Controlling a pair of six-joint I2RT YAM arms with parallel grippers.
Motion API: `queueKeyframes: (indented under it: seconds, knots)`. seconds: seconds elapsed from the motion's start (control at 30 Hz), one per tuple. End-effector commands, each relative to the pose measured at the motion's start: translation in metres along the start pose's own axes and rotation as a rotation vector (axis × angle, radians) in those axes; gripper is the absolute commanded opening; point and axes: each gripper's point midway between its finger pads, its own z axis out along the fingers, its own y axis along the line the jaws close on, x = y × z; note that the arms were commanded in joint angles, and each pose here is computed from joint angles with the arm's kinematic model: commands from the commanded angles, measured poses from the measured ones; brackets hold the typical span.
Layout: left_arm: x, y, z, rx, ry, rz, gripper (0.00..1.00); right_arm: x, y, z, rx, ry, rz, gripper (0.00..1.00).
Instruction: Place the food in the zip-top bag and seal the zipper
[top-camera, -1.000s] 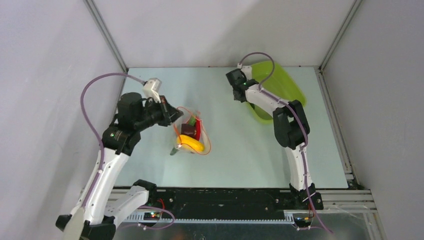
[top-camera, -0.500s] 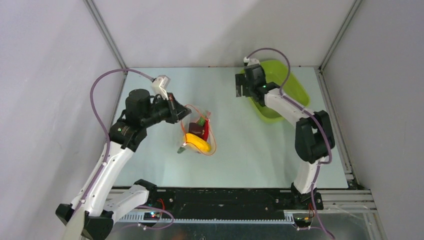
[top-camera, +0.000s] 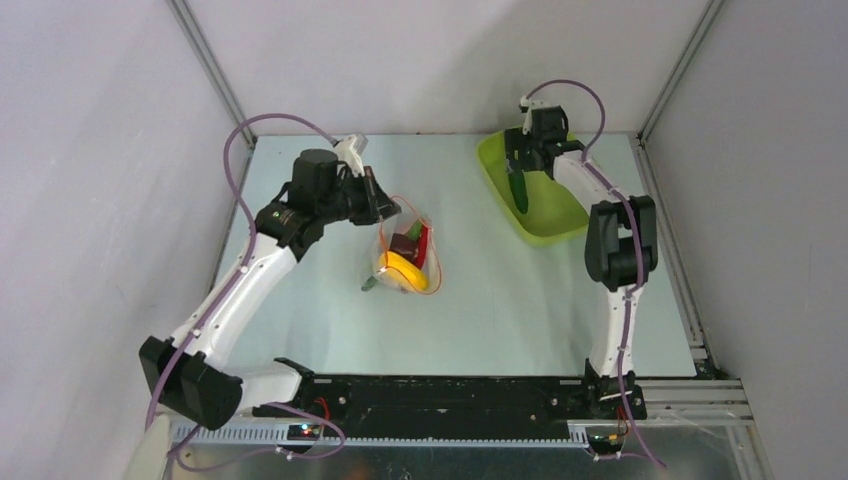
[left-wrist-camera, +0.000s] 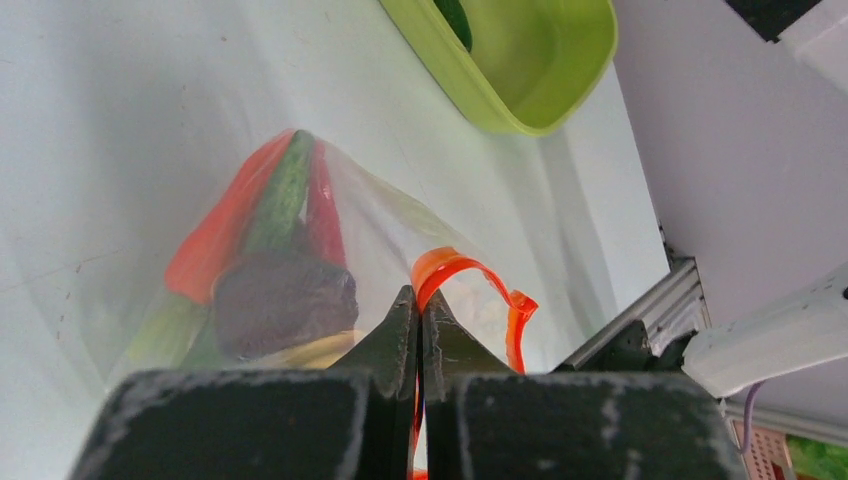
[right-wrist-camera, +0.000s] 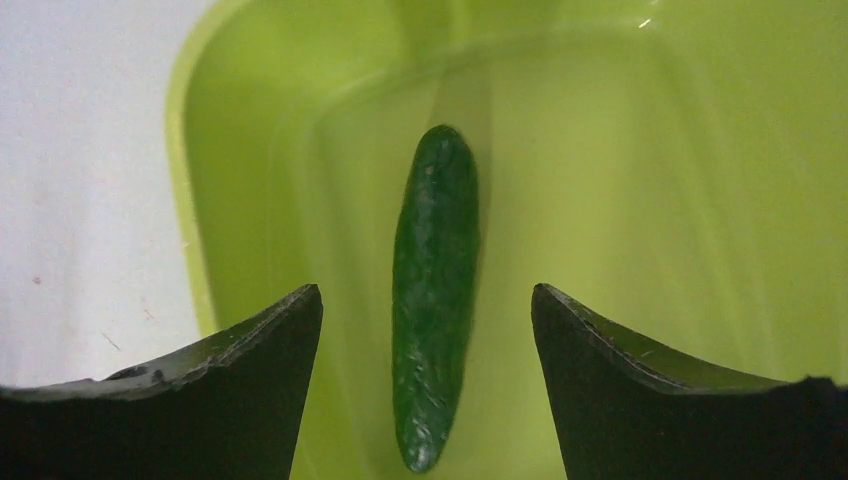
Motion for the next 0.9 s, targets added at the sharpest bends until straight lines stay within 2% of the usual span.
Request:
queueKeyframes:
  seconds: [0.0, 0.2, 0.23, 0.37, 0.67, 0.73, 0.8, 0.83, 0.87]
  knots:
    - [-0.027, -0.011, 0.004, -0.005, -0.051, -0.018, 0.0, 0.011, 0.014, 0.018, -0.063, 0.086, 0.024, 0.81]
    - [-0.026, -0.01, 0.014, -0.003, -0.017, -0.029, 0.0, 0.033, 0.007, 0.038, -0.009, 0.176, 0.081, 0.79]
    - [-0.026, -0.009, 0.014, -0.006, -0.017, -0.029, 0.0, 0.046, 0.006, 0.04, 0.001, 0.222, 0.085, 0.78]
    - [-0.026, -0.008, 0.015, -0.015, -0.013, -0.023, 0.0, 0.064, -0.006, 0.041, 0.058, 0.302, 0.103, 0.74]
    - [-0.028, -0.003, 0.013, -0.05, -0.004, 0.002, 0.0, 0.104, -0.012, 0.039, 0.061, 0.46, 0.124, 0.69]
    - [-0.029, -0.003, 0.012, -0.052, -0.009, 0.011, 0.0, 0.109, -0.014, 0.038, 0.074, 0.477, 0.129, 0.63]
    - [-0.029, -0.004, 0.012, -0.047, -0.008, 0.011, 0.0, 0.108, -0.016, 0.037, 0.075, 0.473, 0.141, 0.5]
    - [-0.029, -0.003, 0.013, -0.047, -0.006, 0.009, 0.0, 0.109, -0.017, 0.037, 0.075, 0.471, 0.145, 0.39]
    - [-0.028, -0.004, 0.013, -0.042, -0.002, 0.007, 0.0, 0.1, -0.018, 0.035, 0.072, 0.439, 0.15, 0.34]
